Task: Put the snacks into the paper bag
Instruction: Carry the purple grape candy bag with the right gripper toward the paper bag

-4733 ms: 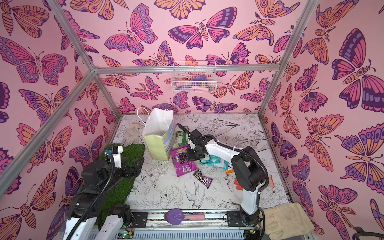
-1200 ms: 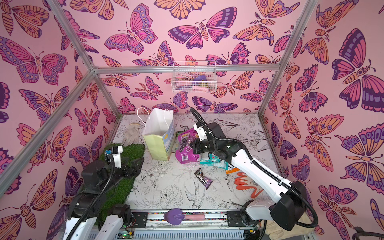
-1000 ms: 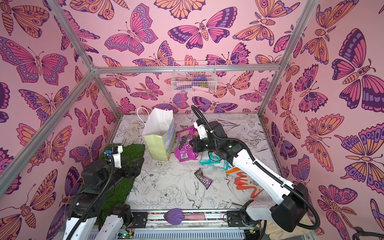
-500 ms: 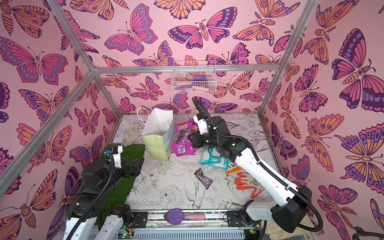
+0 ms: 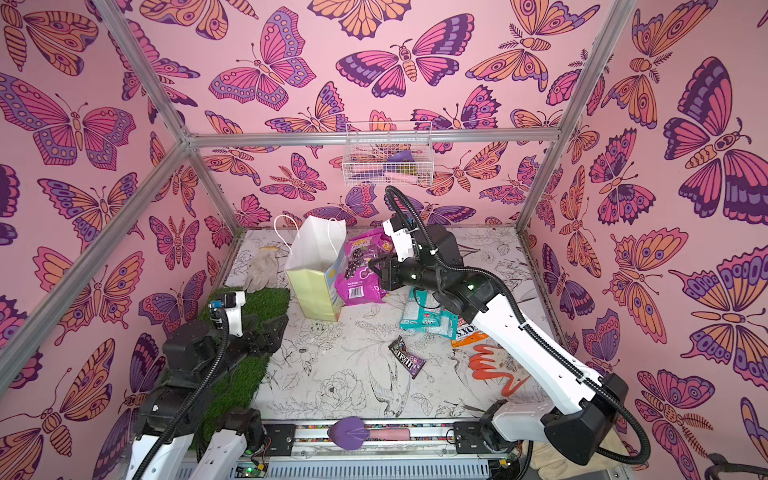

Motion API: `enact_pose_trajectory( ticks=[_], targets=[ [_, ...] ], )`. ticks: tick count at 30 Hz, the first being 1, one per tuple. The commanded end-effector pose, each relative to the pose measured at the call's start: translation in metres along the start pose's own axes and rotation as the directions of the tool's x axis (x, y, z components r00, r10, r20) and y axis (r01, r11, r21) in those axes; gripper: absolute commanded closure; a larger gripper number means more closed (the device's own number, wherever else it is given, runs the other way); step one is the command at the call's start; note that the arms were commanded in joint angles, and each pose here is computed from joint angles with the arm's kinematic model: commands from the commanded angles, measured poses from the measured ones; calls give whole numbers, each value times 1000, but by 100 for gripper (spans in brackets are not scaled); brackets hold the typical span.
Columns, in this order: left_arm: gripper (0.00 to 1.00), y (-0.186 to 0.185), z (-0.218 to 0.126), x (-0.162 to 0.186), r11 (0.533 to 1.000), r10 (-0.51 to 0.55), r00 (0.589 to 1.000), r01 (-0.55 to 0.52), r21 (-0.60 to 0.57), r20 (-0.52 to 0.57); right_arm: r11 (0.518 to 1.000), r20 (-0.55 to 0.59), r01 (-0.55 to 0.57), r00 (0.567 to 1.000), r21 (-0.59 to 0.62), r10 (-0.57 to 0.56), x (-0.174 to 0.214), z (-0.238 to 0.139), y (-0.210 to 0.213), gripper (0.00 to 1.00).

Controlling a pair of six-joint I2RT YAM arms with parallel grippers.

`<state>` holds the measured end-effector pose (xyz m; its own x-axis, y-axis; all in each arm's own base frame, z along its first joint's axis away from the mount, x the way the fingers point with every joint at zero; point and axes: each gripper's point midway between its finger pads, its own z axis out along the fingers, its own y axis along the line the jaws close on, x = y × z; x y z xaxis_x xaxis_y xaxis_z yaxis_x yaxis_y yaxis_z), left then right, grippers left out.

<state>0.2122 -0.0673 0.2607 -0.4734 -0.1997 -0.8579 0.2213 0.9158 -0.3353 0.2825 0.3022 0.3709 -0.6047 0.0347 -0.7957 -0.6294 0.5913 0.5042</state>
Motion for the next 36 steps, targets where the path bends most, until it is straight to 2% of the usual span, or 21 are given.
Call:
enact_pose_trajectory(
  ticks=[1, 36],
  targets=[
    [1, 3, 2, 8, 1000, 3, 1000, -3, -9, -24, 990, 173, 94, 982, -107, -75, -51, -18, 40, 100],
    [0, 3, 1, 7, 1000, 4, 1000, -4, -9, -19, 947, 278, 209, 950, -244, -139, -98, -11, 112, 100]
  ],
)
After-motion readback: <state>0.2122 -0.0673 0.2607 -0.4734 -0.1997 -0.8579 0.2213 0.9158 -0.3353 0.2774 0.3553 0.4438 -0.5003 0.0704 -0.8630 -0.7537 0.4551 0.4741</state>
